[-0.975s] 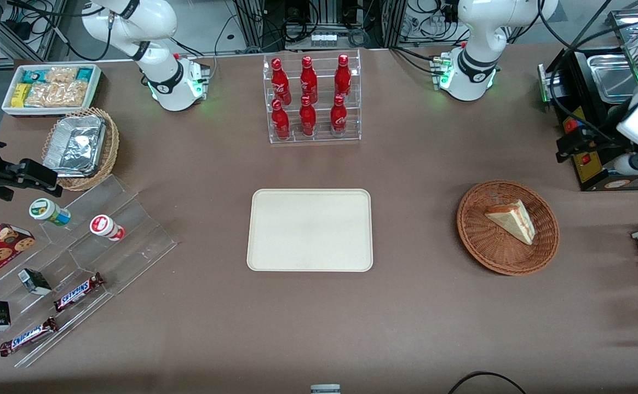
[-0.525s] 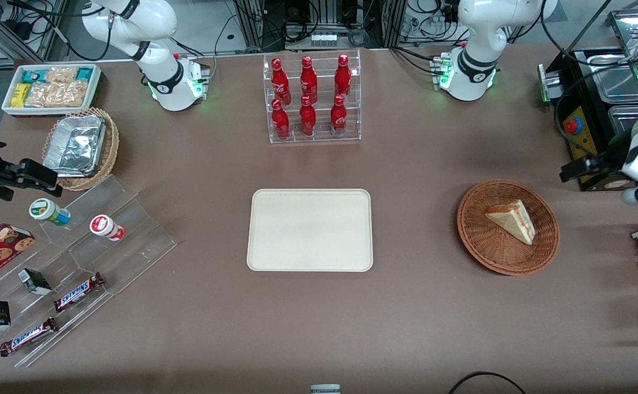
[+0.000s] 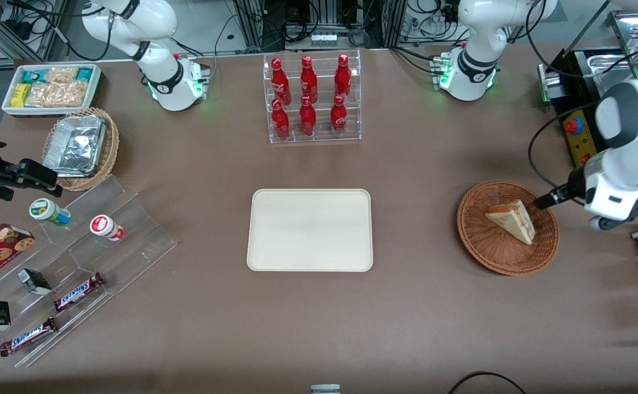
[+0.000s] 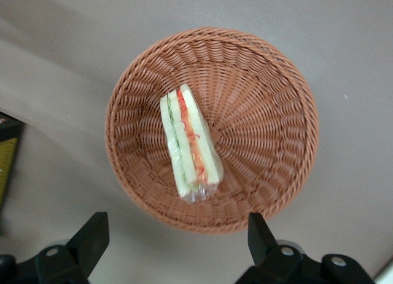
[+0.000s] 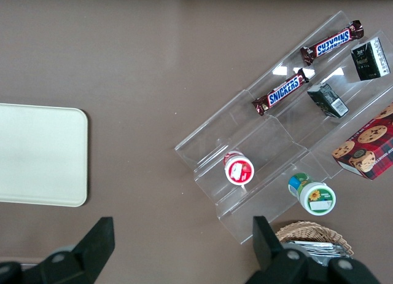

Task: Place sandwich from basket to tray
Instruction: 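Lower the open left gripper over the sandwich in the basket, then close the left gripper on the sandwich and lift it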

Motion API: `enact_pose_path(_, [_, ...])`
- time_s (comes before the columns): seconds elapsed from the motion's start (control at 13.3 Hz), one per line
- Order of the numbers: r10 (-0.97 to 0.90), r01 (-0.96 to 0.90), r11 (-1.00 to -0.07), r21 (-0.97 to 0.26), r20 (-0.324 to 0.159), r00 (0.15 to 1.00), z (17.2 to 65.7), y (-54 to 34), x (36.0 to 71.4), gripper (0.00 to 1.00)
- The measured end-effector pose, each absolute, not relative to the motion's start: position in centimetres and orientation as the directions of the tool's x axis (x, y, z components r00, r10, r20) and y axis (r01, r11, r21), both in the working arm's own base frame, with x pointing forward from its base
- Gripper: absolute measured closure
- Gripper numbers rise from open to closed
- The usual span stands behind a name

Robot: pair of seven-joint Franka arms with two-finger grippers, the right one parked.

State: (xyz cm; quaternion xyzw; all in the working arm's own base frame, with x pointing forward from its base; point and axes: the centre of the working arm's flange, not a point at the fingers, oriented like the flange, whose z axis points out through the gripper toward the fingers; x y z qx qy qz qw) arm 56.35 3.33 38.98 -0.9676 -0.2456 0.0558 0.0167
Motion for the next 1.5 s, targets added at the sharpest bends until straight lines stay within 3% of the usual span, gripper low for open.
enact_pose_path(0.6, [0.702, 0.699, -0.712, -0.063, -0.058, 0.710, 26.7, 3.3, 54.9, 0.01])
enact_pose_path(0.9, [0.732, 0.726, -0.682, -0.087, -0.076, 0.678, 22.4, 3.8, 54.5, 0.02])
enact_pose_path(1.05, [0.733, 0.727, -0.680, -0.092, -0.081, 0.675, 21.6, 3.8, 54.4, 0.07])
enact_pose_path(1.35, [0.726, 0.721, -0.687, -0.091, -0.082, 0.682, 22.4, 3.3, 55.0, 0.49])
enact_pose_path(1.43, [0.724, 0.717, -0.690, -0.101, -0.092, 0.683, 23.0, 3.2, 55.2, 0.49])
enact_pose_path(1.5, [0.720, 0.712, -0.694, -0.108, -0.100, 0.687, 23.8, 3.0, 55.5, 0.56])
